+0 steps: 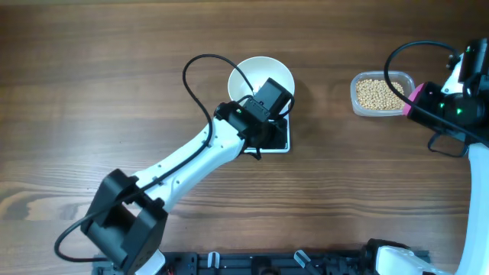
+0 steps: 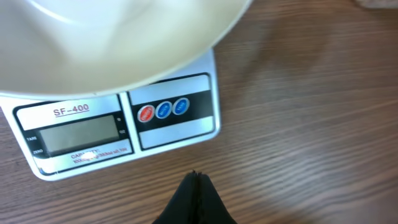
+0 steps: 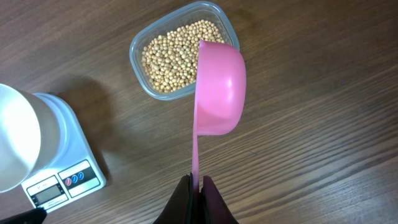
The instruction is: Scoop item into bowl and weigh 150g on scale
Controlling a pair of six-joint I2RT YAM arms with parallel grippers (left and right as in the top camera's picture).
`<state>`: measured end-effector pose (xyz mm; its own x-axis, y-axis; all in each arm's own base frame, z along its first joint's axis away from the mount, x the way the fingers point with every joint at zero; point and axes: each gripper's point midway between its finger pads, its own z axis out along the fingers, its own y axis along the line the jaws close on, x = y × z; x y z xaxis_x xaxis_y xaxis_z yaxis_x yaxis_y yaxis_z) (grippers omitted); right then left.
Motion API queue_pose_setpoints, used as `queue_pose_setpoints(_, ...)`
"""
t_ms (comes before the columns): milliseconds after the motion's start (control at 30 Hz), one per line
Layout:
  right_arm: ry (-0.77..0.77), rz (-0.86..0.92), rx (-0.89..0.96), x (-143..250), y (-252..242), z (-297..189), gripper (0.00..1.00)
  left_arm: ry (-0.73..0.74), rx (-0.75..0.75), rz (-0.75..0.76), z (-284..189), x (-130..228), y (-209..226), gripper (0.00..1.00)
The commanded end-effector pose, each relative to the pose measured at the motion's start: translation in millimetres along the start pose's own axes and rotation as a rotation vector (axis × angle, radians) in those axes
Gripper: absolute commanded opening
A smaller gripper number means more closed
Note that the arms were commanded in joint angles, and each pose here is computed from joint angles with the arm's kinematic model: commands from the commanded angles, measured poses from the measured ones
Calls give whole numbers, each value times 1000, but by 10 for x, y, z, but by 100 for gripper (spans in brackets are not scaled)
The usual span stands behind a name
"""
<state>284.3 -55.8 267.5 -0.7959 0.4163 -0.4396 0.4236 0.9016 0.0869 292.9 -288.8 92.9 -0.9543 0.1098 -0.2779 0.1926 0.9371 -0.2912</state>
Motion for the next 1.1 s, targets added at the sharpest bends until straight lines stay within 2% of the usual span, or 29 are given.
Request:
queue_pose_setpoints(0,-12,-20,7,-38,-14,-8,4,29,-60,67,146,78,111,4)
queue_pose_setpoints(233,-17,-55,7,-51,-11,-8,4,-18,-158,91,194,11,297,4)
queue_pose_setpoints(433,-65,-66,-5,-168,22,-13,4,6,-165,153,305,56,294,4)
queue_pose_setpoints(700,-140,-62,-24,-351,73,-33,4,-71,-153,154,301,-115,233,4)
queue_pose_setpoints(767,-161,-62,-29,-401,87,-41,4,-79,-143,143,200,-119,210,4)
queue_pose_setpoints(900,-180,-61,-34,-446,100,-49,4,-225,-55,138,-525,-282,21,4)
queue_pose_setpoints(967,-178,-61,-33,-441,98,-48,4,-210,-63,138,-631,-206,63,4)
queue_pose_setpoints(1067,-172,-60,-32,-428,95,-46,5,-139,-108,152,-532,-18,207,4)
